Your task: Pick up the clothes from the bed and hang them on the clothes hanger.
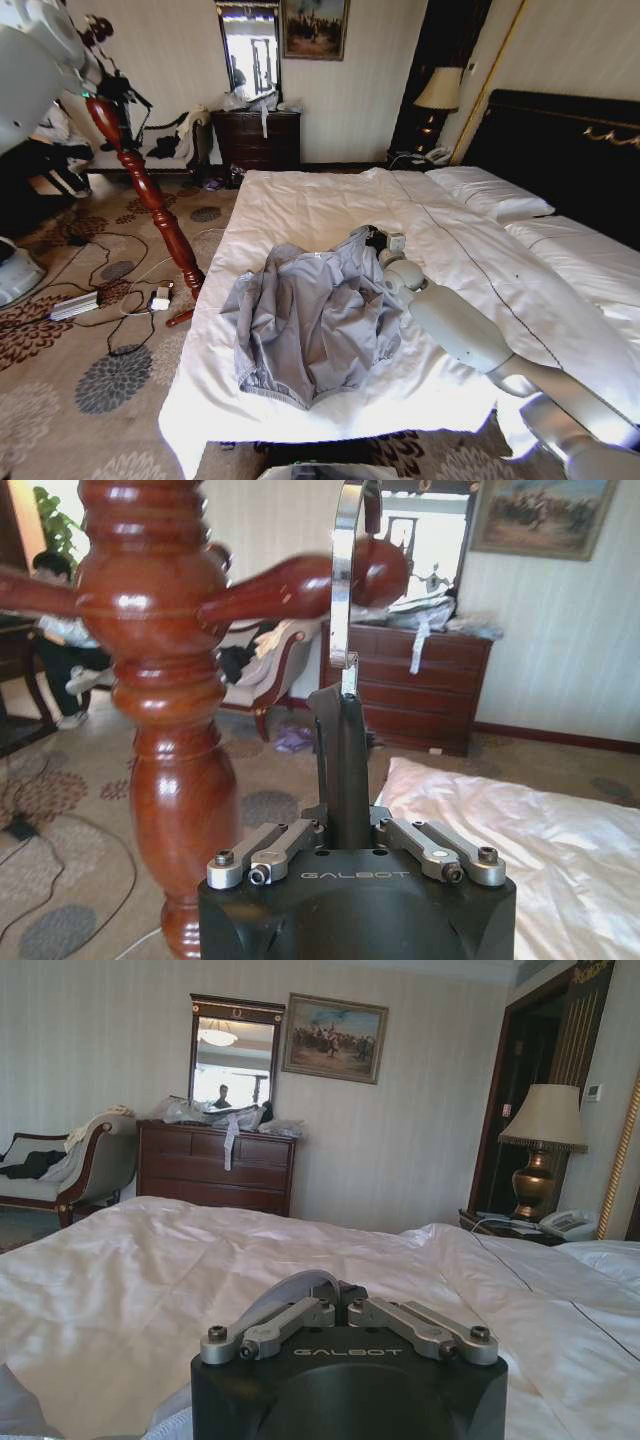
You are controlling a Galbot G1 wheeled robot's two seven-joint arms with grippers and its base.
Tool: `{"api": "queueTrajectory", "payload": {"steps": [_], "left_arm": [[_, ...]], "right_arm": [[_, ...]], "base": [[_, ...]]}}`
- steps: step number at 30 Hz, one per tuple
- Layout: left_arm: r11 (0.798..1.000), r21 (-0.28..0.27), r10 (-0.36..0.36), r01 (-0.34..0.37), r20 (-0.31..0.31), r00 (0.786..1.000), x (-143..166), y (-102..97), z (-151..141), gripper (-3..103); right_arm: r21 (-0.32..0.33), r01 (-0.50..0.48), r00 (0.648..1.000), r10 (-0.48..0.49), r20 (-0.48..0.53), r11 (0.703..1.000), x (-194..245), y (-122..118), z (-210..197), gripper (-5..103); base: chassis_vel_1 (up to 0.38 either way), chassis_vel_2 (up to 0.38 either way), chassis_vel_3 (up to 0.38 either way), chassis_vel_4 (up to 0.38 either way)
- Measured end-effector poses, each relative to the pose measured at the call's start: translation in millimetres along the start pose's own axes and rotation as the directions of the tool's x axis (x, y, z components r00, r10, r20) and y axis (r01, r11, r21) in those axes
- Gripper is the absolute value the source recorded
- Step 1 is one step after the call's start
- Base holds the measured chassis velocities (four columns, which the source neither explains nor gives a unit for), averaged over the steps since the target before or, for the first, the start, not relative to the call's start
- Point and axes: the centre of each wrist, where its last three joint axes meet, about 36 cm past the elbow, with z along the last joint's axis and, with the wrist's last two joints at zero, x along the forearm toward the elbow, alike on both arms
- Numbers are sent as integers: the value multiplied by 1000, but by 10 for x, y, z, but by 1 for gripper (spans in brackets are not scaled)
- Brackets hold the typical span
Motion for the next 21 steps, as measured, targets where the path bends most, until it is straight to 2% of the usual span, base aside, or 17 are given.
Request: {"api": "queueTrajectory", "payload": {"steps": [3, 8, 10, 12, 15, 16, 19, 20, 21], "left_arm": [[1000, -14, 14, -14, 10, 1000, 73, -23, -22, 15], [995, -76, 62, -61, 22, 998, 266, -113, 49, 15], [995, -81, 68, -66, 22, 997, 279, -119, 60, 15], [983, -135, 125, -122, 17, 992, 421, -148, 206, 15], [966, -192, 180, -176, 6, 984, 533, -74, 414, 15], [966, -192, 180, -176, 6, 984, 533, -74, 414, 15], [930, -230, 286, -286, -34, 958, 618, 10, 731, 15], [930, -230, 286, -286, -34, 958, 618, 10, 731, 15], [913, -235, 331, -333, -50, 942, 633, 38, 846, 15]], "right_arm": [[-1, -1, 1000, 1, 2, 1000, -3, 11, -11, 0], [-6, 2, 1000, -2, 7, 1000, -7, 60, -53, 0], [-6, 2, 1000, -2, 7, 1000, -7, 61, -54, 0], [-7, 0, 1000, 1, 5, 1000, -1, 58, -47, 0], [-4, -2, 1000, 2, -3, 1000, 33, 35, -6, 0], [-4, -2, 1000, 2, -3, 1000, 33, 35, -6, 0], [-7, -1, 1000, 1, -3, 1000, 67, 14, -4, 0], [-7, -1, 1000, 1, -3, 1000, 67, 14, -4, 0], [-9, 0, 1000, 0, -1, 1000, 75, 8, -16, 0]], "base": [[0, 0, 0, 0], [0, 0, 0, 0], [0, 0, 0, 0], [0, 0, 0, 0], [0, 0, 0, 0], [0, 0, 0, 0], [0, 0, 0, 0], [0, 0, 0, 0], [0, 0, 0, 0]]}}
